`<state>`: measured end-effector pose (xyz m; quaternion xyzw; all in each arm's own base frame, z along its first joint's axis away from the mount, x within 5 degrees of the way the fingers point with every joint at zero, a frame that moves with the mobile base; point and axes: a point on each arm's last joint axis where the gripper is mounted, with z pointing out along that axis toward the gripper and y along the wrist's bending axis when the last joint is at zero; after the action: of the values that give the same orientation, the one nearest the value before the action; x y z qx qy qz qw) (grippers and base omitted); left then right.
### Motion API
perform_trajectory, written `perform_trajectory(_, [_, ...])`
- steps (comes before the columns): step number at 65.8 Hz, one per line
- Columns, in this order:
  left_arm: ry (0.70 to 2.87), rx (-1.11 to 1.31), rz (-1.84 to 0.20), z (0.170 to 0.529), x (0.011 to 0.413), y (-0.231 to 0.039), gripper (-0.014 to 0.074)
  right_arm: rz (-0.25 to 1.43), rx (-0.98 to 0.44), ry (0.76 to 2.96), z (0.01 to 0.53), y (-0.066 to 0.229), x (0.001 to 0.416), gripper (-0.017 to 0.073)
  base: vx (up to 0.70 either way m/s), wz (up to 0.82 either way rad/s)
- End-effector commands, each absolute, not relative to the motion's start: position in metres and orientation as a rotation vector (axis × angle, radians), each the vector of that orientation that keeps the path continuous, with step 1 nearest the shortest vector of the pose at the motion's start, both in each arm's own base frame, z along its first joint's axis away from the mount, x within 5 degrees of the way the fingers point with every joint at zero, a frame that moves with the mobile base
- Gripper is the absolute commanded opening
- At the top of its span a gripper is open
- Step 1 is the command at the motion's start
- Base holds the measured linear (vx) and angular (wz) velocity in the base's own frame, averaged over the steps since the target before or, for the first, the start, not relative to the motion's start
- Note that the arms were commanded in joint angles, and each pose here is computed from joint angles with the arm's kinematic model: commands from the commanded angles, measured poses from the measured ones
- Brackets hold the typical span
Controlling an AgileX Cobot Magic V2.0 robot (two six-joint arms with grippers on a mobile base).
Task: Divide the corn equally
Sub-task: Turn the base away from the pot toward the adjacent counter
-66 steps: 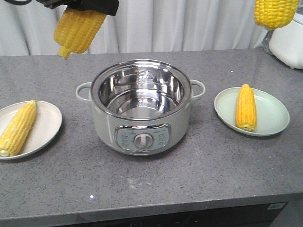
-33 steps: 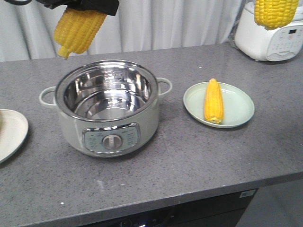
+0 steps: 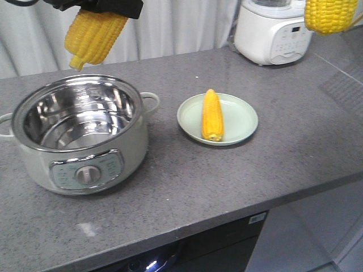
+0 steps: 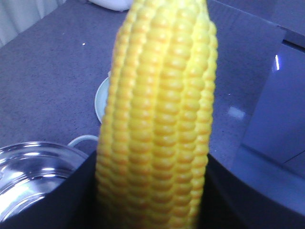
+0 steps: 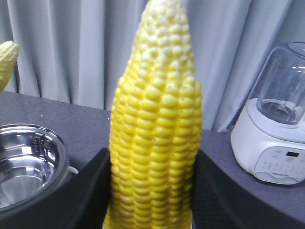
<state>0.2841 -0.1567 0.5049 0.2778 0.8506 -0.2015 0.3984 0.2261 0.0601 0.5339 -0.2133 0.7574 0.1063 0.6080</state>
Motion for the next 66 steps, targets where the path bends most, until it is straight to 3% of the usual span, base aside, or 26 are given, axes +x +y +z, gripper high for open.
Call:
perform_trajectory(1, [2.063,0.676,-0.545,0.5266,0.2686,-0.1513,-0.0006,0.236,-0.45,1.64,0.553,0.0565,0.2158,-0.0006,-0.01,-0.28])
perform_trajectory(66, [2.063,0.676,-0.545,0.5266,0.2686,-0.1513,-0.0006,0.236,-0.45,1.64,0.553,0.0565,0.2158,-0.0006,-0.03,-0.28])
